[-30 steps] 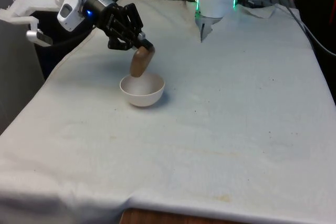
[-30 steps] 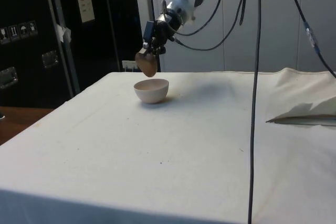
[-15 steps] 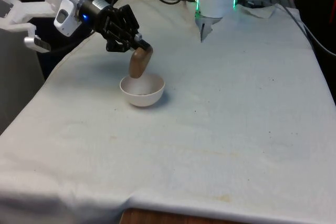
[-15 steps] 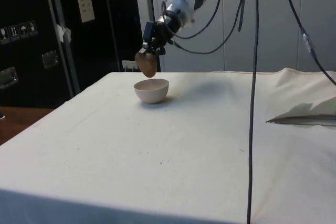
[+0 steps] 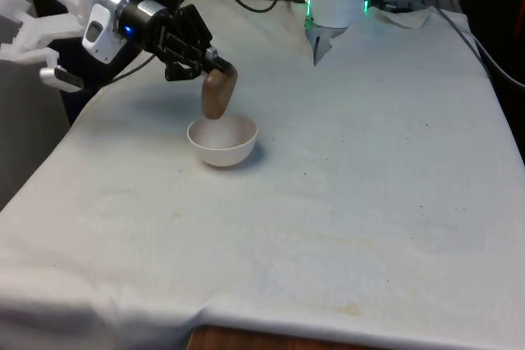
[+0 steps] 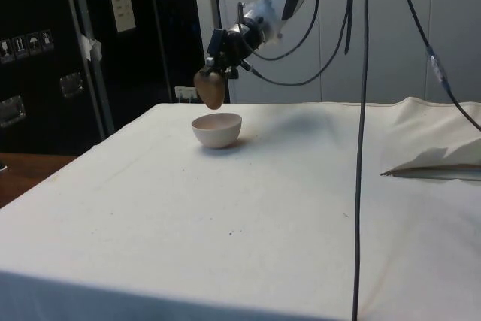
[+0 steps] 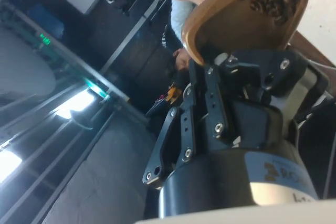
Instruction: Pour the coffee beans from the cup into the bowl.
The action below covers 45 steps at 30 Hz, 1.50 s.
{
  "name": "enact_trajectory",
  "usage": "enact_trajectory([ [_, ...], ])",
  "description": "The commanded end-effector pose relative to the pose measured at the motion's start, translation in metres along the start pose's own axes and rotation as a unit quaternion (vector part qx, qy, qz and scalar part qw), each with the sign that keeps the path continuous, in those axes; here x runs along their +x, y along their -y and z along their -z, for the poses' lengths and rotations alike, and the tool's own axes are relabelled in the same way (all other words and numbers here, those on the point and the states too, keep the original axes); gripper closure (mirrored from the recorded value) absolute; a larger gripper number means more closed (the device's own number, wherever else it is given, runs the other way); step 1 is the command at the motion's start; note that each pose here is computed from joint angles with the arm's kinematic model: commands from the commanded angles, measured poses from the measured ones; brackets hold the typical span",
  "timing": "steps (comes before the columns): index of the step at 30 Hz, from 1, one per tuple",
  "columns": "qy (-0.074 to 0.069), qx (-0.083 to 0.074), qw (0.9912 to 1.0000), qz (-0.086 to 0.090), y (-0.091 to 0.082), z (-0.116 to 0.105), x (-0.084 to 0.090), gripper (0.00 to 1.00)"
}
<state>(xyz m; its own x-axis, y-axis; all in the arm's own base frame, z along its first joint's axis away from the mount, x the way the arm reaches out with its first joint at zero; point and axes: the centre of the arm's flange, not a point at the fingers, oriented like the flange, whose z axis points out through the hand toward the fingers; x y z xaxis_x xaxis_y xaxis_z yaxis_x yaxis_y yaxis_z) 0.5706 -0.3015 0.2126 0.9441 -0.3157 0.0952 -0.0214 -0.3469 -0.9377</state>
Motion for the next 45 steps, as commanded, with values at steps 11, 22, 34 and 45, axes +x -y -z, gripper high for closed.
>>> enact_trajectory([
  [11,-0.006,0.043,0.99904,-0.007,-0.011,0.006,-0.002,1.0],
  [22,-0.014,0.083,0.99638,-0.013,-0.019,0.01,-0.004,1.0],
  [34,-0.027,0.124,0.99189,-0.013,-0.026,0.015,-0.006,1.0],
  [45,-0.031,0.136,0.99015,-0.011,-0.026,0.015,-0.007,1.0],
])
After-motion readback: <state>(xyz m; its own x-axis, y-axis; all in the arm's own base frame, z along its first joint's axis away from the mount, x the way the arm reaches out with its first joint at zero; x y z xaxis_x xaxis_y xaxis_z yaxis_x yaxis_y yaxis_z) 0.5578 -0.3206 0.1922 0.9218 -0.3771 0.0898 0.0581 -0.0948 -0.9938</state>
